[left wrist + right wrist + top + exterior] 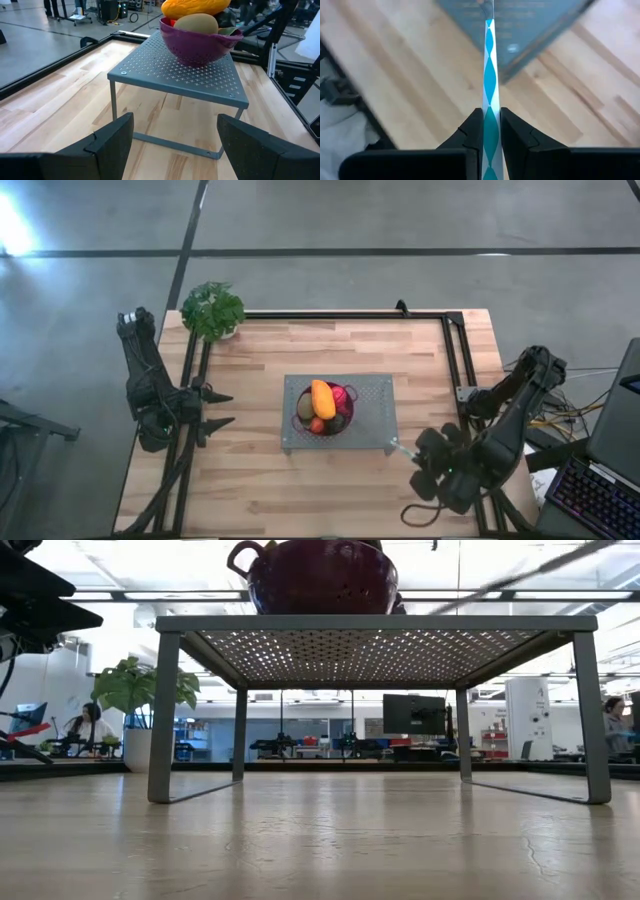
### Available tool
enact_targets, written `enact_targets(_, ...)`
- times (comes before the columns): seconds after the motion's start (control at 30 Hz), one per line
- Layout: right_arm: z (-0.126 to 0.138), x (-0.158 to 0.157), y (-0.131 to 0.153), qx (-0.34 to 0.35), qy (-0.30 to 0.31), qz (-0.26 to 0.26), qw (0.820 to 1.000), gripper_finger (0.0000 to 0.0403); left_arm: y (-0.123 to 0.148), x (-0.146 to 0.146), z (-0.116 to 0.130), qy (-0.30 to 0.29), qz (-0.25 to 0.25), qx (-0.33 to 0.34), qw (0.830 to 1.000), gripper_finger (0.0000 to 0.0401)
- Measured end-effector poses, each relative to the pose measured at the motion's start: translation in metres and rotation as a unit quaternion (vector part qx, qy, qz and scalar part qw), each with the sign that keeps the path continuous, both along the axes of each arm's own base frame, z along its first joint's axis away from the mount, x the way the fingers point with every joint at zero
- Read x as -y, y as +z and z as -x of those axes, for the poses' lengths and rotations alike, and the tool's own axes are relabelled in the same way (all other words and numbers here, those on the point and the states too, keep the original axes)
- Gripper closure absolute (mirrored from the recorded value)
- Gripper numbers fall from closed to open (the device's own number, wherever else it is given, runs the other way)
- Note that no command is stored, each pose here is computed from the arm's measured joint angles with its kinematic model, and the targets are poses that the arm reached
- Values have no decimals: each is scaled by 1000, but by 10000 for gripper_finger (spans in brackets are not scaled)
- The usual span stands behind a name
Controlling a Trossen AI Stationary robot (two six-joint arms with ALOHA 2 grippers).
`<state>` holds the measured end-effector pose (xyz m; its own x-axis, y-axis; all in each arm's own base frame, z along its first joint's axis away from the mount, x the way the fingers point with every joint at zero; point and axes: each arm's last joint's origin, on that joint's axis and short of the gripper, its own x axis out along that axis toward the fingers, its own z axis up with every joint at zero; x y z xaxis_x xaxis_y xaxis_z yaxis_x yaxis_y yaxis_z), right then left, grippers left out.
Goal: Pick & Place Fruit
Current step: Put the white blue table knife on the shelf
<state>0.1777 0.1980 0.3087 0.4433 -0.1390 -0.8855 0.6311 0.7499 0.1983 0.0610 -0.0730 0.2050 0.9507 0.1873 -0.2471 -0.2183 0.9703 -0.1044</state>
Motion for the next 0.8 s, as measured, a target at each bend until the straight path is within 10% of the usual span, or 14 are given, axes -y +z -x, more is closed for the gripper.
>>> enact_targets(0.8,-63,34,-29,28,-208,29,977,363,0,0,0,0,0,0,1000,110)
